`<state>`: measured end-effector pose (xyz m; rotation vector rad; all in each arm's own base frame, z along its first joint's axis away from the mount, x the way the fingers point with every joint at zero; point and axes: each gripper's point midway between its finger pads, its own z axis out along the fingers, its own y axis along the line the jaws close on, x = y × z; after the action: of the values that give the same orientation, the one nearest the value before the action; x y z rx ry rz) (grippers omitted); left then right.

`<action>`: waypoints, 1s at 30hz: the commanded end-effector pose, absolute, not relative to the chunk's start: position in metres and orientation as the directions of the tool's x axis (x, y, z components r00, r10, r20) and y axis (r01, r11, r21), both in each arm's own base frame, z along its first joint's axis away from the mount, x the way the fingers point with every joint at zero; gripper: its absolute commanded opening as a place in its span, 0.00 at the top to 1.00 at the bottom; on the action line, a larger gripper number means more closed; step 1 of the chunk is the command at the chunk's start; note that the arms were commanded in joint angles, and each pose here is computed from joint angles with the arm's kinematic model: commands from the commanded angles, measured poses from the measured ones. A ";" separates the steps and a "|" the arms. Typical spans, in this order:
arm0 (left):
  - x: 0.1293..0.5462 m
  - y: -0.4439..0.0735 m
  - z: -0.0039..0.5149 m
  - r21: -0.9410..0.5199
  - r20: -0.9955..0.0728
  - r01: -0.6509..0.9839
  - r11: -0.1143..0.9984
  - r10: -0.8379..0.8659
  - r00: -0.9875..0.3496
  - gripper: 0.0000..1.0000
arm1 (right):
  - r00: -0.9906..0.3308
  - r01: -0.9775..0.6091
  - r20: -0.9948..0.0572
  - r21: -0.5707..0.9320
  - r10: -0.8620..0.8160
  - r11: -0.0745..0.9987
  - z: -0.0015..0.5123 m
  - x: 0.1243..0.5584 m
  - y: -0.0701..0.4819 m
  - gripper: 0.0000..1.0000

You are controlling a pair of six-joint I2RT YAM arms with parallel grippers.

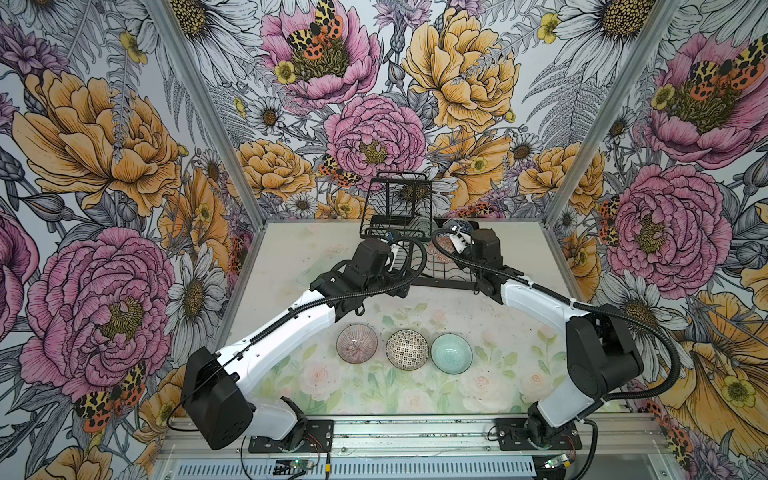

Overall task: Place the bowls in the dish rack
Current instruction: 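Carry the orange-and-blue bowl over the dish rack with the right gripper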

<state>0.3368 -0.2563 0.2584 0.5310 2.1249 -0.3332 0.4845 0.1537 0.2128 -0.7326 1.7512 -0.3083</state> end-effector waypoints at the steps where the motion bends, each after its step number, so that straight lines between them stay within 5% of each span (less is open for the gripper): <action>1: 0.341 -0.258 0.263 -0.042 -0.827 0.510 0.859 0.256 -0.500 0.01 | 0.061 -0.169 -0.715 -0.695 -0.696 0.699 0.250 0.499 0.155 1.00; 17: 0.351 -0.251 0.256 -0.048 -0.816 0.500 0.865 0.255 -0.519 0.01 | 0.188 -0.073 -0.538 -0.842 -0.822 0.534 0.220 0.520 0.163 1.00; 30: 0.356 -0.250 0.254 -0.048 -0.810 0.500 0.865 0.259 -0.526 0.01 | 0.201 -0.123 -0.537 -0.844 -0.819 0.523 0.195 0.555 0.177 1.00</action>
<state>0.3508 -0.2474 0.2469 0.5278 2.1646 -0.3335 0.5417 0.1724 0.1656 -0.9944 1.3841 -0.6036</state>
